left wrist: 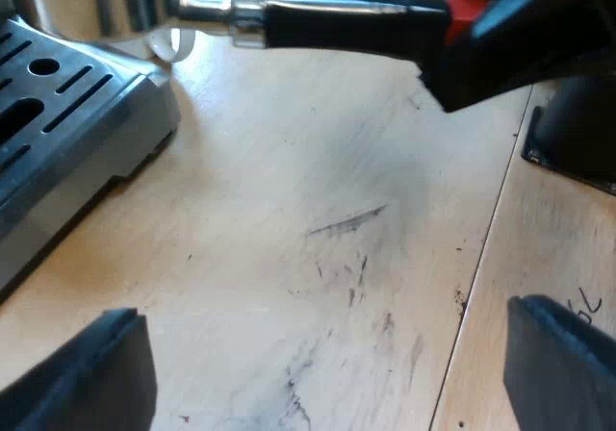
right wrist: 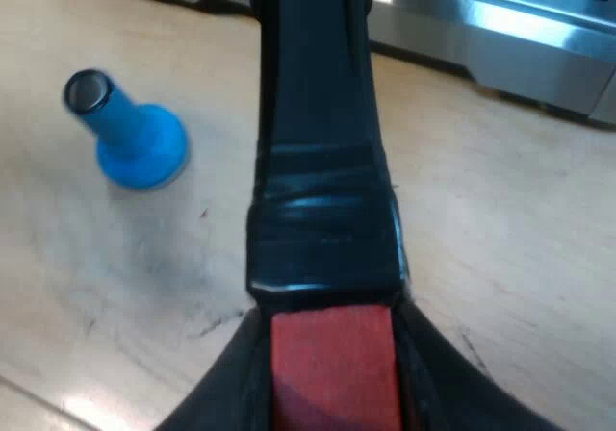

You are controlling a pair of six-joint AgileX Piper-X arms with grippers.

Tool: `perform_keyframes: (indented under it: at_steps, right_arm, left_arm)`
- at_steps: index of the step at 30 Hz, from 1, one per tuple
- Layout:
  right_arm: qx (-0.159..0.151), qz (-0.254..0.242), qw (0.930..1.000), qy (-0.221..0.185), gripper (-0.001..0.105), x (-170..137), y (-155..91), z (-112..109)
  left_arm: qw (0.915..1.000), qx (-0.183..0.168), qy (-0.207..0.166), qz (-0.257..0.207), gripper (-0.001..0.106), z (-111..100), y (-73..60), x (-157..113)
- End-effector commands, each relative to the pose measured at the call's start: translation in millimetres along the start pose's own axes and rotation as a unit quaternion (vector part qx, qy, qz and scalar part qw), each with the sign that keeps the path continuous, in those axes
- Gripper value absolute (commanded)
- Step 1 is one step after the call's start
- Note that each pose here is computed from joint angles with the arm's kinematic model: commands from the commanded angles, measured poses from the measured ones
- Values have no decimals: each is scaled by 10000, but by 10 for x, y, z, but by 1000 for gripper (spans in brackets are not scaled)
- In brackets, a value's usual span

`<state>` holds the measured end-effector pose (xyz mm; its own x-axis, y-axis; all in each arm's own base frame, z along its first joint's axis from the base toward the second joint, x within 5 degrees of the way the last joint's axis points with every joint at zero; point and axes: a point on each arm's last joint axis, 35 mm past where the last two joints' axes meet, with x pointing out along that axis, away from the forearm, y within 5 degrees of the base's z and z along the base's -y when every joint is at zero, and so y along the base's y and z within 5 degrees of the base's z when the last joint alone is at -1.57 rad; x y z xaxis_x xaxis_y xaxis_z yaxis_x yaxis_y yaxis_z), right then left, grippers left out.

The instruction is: Grind coffee beans and then tamp

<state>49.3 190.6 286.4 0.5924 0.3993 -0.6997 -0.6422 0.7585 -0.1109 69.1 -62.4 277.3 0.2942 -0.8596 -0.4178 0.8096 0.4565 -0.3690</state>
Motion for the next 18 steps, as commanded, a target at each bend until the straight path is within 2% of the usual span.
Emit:
perform_keyframes:
  at_steps: [1, 11, 14, 18]
  right_arm:
    - [-209, 112, 9993, -301, 0, -109, 13, 55]
    - [-824, 219, 9959, -298, 0, -78, 56, -19]
    - [-1320, 409, 9895, -422, 0, -10, 96, -61]
    - [-1514, 564, 9861, -384, 0, 61, 113, -136]
  left_arm:
    - [10000, -31, -55, -57, 75, 30, -22, -19]
    - [9999, -53, -37, 96, 75, 13, -2, -8]
    - [9999, -73, -11, 98, 73, 6, -2, -8]
    - [9999, -51, -39, 96, 73, 13, -2, -8]
